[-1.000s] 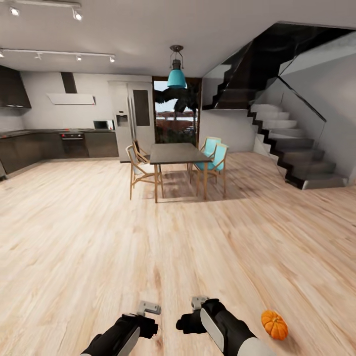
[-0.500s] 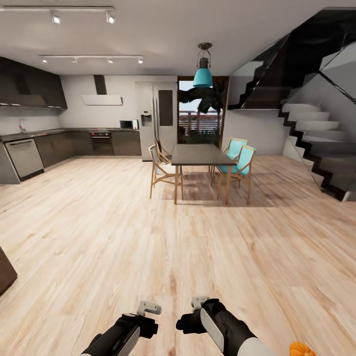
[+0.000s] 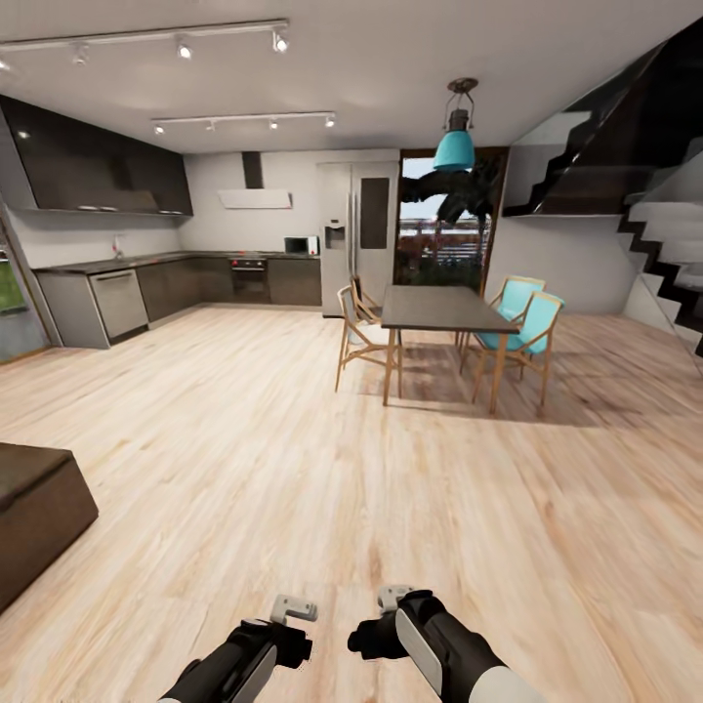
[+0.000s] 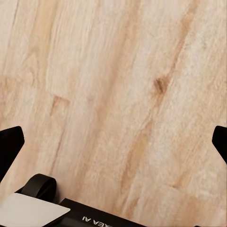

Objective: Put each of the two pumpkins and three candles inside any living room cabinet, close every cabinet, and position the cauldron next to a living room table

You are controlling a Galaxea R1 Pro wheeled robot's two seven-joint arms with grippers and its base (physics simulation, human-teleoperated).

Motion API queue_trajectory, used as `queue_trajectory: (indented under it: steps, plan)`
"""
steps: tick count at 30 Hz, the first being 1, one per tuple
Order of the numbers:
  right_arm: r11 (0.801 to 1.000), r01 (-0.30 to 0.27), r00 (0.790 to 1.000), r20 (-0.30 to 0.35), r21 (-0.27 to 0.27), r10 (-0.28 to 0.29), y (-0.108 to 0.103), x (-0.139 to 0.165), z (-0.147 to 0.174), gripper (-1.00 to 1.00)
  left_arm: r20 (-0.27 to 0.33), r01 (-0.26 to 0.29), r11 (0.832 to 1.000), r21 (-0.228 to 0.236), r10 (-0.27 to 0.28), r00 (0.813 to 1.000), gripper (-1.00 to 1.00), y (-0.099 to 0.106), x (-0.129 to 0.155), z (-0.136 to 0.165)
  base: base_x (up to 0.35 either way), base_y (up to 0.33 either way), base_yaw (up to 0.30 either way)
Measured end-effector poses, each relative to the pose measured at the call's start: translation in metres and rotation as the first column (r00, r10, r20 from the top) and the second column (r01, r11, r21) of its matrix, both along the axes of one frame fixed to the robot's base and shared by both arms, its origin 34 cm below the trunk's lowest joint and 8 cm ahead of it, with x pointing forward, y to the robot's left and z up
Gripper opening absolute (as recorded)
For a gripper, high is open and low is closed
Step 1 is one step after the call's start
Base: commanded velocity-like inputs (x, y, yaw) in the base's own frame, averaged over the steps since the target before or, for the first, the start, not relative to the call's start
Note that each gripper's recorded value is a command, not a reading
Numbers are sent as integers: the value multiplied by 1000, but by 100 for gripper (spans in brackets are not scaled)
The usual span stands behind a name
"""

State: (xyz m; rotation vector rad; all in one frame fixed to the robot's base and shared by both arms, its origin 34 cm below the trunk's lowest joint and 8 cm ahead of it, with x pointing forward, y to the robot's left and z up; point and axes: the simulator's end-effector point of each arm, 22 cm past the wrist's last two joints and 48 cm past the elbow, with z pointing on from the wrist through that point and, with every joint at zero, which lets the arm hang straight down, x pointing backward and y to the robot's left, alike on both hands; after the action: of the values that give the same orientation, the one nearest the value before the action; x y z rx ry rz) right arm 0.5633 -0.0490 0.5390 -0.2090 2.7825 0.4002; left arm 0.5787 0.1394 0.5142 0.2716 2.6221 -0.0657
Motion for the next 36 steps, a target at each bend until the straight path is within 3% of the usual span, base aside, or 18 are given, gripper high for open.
queue_trajectory:
  steps: [20, 36]
  plan:
    - [1000, 8, 1000, 25, 6, -8, 0, 5, 2, 100, 0, 0, 1000, 3, 0, 1000, 100, 1, 0, 0, 303, -32, 43]
    - [1000, 11, 999, 33, 7, -11, 1, 7, 2, 100, 0, 0, 1000, 5, 0, 1000, 100, 1, 0, 0, 206, -110, 265]
